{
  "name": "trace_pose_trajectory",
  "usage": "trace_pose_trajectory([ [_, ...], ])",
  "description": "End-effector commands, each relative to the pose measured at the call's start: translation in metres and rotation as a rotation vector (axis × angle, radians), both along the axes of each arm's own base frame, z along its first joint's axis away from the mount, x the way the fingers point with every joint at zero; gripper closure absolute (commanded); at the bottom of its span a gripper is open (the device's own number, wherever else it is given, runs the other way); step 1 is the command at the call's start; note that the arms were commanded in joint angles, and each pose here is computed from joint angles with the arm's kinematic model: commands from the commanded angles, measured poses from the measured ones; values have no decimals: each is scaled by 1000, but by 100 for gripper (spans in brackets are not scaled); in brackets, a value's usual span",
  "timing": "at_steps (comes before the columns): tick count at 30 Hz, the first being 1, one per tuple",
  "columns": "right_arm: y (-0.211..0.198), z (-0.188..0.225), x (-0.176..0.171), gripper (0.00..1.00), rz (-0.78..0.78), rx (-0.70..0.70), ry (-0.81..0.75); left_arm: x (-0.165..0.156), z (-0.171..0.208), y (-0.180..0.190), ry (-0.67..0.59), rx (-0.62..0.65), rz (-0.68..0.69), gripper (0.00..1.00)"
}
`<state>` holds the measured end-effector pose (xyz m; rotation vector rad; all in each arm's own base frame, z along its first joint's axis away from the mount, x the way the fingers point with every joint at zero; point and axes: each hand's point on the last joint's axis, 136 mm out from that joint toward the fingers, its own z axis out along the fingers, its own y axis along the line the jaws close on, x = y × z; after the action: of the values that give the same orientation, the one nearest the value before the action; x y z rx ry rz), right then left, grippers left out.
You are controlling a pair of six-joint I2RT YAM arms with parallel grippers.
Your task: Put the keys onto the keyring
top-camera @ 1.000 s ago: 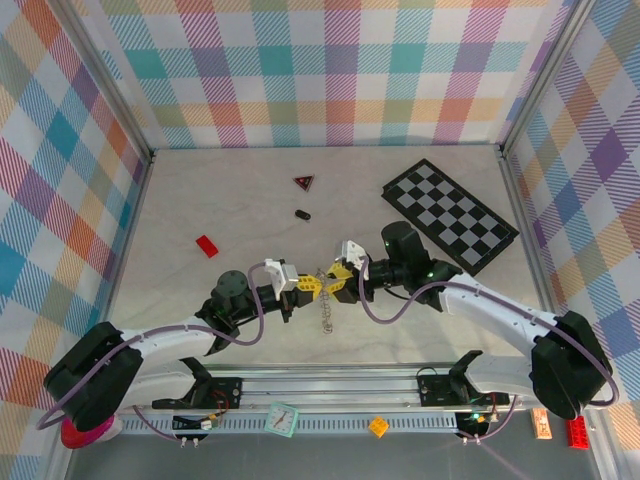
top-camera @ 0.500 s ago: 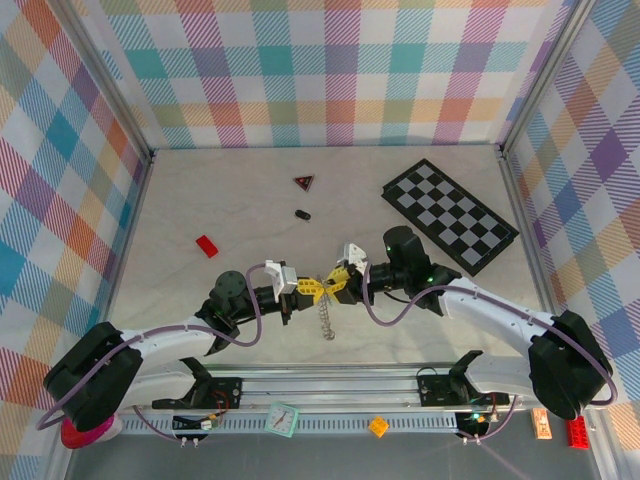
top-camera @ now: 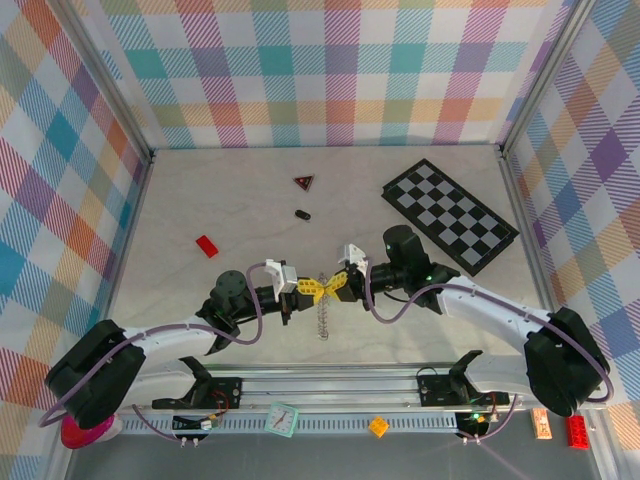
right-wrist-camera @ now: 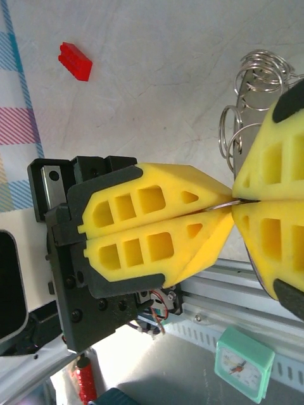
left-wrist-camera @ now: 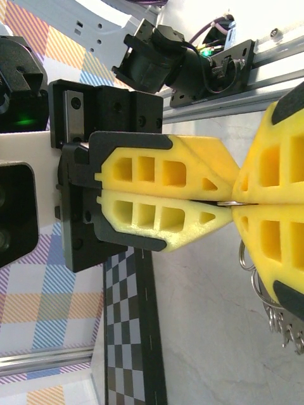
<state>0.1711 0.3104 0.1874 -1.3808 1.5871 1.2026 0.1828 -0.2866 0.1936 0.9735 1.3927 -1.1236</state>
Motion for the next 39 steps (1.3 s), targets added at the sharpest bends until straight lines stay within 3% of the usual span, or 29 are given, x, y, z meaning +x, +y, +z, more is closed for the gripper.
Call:
trace_pose_trajectory([
  [1,5,12,-8,100,60,27,-13,2,33,-1,-77,-90,-10,100],
  [2,4,14,-8,100,61,22,-19,5,31,-1,-63,-78,5,100],
  [6,-1,15,-8,100,39,-43,-47,8,19,-2,-41,18,30,82],
  [10,-3,6,-12,100,36,-142,-55,-1,2,-8,-60,165,-1,81],
  [23,-2,4,-18,100,66,-231,-124,-7,-15,-2,-53,287,-22,70],
  [29,5,3,-20,100,87,-250,-132,-9,-16,-6,-44,295,-56,72],
  [39,10,-3,-25,100,115,-278,-116,-13,-16,-12,-61,296,-110,100],
])
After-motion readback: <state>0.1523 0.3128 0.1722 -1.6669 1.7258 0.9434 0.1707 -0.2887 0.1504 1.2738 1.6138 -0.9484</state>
